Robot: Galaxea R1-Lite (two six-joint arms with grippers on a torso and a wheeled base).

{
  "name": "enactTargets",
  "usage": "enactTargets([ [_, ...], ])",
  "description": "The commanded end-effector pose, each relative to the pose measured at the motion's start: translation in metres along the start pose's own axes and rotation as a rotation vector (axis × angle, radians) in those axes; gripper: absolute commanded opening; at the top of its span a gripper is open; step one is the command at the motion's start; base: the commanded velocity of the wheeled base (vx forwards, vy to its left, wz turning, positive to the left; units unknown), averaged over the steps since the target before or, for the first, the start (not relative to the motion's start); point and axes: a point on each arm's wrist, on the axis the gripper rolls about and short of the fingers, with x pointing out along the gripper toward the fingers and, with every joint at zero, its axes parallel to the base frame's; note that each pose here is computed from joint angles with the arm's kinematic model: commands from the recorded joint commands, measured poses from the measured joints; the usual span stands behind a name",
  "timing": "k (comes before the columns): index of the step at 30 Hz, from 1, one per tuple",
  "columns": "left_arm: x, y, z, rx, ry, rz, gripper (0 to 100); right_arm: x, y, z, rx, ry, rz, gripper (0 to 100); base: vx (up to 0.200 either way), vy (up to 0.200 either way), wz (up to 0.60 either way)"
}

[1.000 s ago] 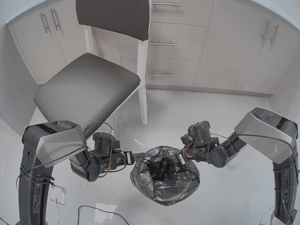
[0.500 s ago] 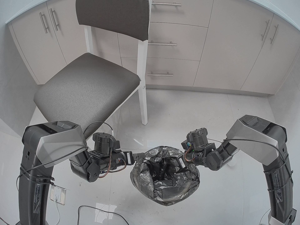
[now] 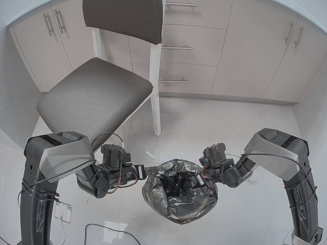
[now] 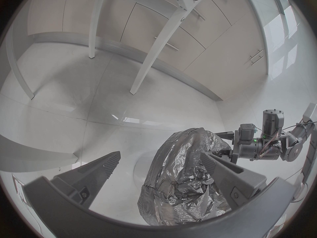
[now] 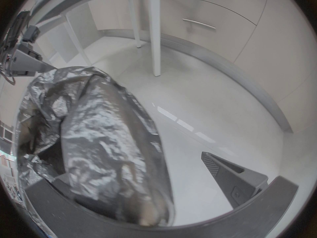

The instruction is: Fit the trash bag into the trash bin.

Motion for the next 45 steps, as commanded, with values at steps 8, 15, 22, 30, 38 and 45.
enactTargets([
  [8, 0.000, 0.000, -0.001, 0.000, 0.001, 0.000, 100, -0.007, -0.007, 0.001, -0.050, 0.036, -0.155, 100, 0.000, 0.000, 0.00],
  [15, 0.000, 0.000, -0.001, -0.001, 0.002, 0.001, 100, -0.006, -0.007, 0.001, -0.087, 0.063, -0.247, 100, 0.000, 0.000, 0.00],
  [22, 0.000, 0.000, -0.001, -0.001, 0.003, 0.000, 100, -0.006, -0.006, 0.000, -0.111, 0.089, -0.317, 100, 0.000, 0.000, 0.00],
  [30, 0.000, 0.000, -0.001, -0.001, 0.003, 0.000, 100, -0.008, -0.023, 0.001, -0.104, 0.137, -0.414, 100, 0.000, 0.000, 0.00],
  [38, 0.000, 0.000, -0.001, 0.000, 0.002, 0.001, 100, -0.010, -0.044, 0.006, -0.069, 0.129, -0.453, 100, 0.000, 0.000, 0.00],
  [45, 0.000, 0.000, -0.001, -0.001, 0.003, 0.000, 100, -0.010, -0.058, 0.006, -0.047, 0.131, -0.477, 100, 0.000, 0.000, 0.00],
])
